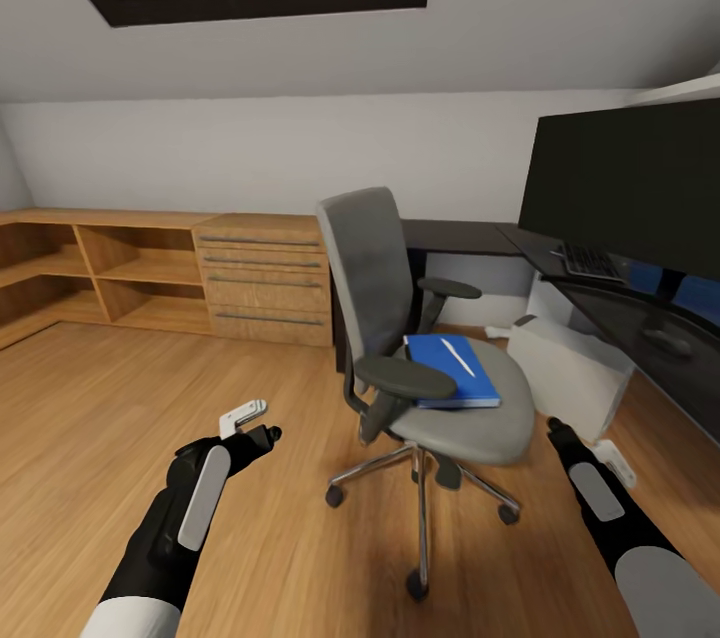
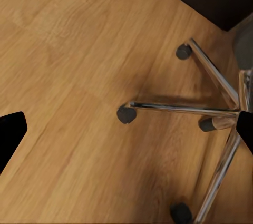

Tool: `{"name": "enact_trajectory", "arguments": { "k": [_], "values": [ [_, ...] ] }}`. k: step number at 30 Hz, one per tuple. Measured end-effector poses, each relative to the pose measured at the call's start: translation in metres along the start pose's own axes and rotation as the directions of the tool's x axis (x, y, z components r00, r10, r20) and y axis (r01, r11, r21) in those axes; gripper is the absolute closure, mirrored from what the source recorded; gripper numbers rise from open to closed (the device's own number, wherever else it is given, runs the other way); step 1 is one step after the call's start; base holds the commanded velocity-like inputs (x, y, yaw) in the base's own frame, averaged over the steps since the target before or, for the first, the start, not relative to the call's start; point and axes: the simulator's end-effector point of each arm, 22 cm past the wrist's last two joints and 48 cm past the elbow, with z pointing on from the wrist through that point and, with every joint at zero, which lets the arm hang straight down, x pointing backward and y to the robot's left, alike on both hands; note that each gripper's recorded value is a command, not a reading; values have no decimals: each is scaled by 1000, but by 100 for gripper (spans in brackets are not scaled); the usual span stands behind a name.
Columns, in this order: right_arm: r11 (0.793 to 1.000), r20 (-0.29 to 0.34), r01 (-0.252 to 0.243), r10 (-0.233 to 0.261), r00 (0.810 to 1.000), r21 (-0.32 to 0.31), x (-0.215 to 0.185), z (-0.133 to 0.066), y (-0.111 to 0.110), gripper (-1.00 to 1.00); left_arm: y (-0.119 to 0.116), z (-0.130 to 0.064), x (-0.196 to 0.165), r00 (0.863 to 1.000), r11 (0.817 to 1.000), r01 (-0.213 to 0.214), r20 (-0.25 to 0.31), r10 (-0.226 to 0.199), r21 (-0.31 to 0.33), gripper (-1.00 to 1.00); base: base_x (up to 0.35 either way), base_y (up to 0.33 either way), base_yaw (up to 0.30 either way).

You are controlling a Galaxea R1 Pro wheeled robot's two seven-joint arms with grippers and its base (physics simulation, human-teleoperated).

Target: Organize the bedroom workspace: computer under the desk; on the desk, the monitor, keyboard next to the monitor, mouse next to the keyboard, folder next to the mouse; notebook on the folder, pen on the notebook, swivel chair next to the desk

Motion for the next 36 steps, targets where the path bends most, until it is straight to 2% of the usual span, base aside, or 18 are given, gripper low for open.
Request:
{"name": "enact_trajectory", "arguments": {
  "k": [13,19,29,32,36],
  "values": [
    [1000,-4,-1,1,1000,6,3,0,-3,-100,0,0,-1,1000,1000,1,2,-1,1,-100,33,-2,0],
    [1000,-8,-2,2,1000,11,3,0,-5,-100,0,0,-2,1000,1000,1,4,-1,2,-100,235,0,0],
    [998,-37,12,-10,999,55,17,1,-25,-100,1,-1,-2,1000,1000,1,4,-1,-1,-100,214,0,0],
    [998,-39,5,-3,999,56,17,1,-25,-100,2,0,-2,1000,1000,1,4,-1,-3,-100,31,0,0],
    [998,-44,-28,31,999,60,19,1,-26,-100,2,0,-2,1000,1000,1,4,-1,-3,-100,7,0,0]
  ]
}}
